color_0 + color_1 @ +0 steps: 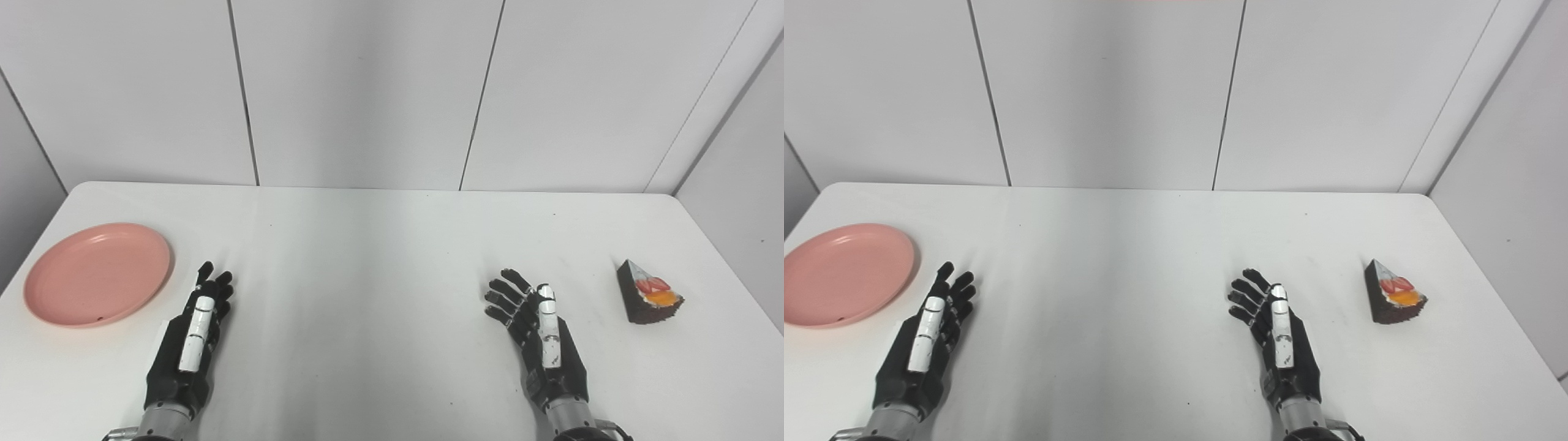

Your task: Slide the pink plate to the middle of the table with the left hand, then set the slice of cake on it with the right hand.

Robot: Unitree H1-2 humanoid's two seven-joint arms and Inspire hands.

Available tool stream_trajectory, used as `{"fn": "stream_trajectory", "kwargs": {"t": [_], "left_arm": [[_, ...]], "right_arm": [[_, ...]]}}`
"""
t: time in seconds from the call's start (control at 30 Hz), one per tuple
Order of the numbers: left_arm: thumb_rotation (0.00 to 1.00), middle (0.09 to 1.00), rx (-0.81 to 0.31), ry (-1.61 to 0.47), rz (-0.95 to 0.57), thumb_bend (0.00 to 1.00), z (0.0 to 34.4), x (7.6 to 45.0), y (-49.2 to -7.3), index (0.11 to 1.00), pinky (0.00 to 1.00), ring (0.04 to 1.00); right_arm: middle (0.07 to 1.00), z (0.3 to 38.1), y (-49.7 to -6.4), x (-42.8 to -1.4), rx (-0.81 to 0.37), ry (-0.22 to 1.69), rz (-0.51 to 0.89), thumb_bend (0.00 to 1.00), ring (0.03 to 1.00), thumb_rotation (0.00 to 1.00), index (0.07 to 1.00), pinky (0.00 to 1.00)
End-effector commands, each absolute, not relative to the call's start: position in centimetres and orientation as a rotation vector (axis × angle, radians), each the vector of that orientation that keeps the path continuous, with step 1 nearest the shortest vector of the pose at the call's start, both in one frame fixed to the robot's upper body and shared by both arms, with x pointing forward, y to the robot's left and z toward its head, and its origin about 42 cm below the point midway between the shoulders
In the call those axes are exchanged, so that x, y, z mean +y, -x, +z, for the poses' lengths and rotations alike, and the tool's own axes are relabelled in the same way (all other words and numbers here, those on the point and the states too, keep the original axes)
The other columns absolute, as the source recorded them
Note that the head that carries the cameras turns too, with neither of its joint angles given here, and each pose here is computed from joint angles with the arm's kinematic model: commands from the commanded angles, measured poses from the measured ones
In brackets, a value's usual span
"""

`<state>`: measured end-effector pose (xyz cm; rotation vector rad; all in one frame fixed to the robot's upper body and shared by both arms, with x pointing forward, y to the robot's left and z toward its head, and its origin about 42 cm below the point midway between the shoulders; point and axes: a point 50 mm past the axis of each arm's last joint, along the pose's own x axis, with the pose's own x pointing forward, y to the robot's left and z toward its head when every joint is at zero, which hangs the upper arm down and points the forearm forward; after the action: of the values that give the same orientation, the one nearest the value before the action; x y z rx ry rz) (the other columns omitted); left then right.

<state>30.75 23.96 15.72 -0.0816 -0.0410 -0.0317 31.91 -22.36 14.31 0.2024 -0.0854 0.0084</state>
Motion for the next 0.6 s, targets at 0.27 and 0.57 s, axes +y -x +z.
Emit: {"fn": "stream_trajectory", "kwargs": {"t": [0.27,0.57], "left_arm": [[0.86,0.922,-0.047,0.064,-0.066,0.72,16.34,23.79,-30.98,1.0,1.0,0.957],[0.87,0.921,-0.039,0.059,-0.068,0.7,16.42,23.8,-30.92,1.0,1.0,0.958]], "right_arm": [[0.771,14.96,-32.3,-22.15,-0.1,-0.212,0.025,0.79,0.769,0.98,0.8,0.77],[0.768,15.05,-32.22,-22.09,-0.098,-0.214,0.023,0.79,0.767,0.98,0.799,0.77]]}}
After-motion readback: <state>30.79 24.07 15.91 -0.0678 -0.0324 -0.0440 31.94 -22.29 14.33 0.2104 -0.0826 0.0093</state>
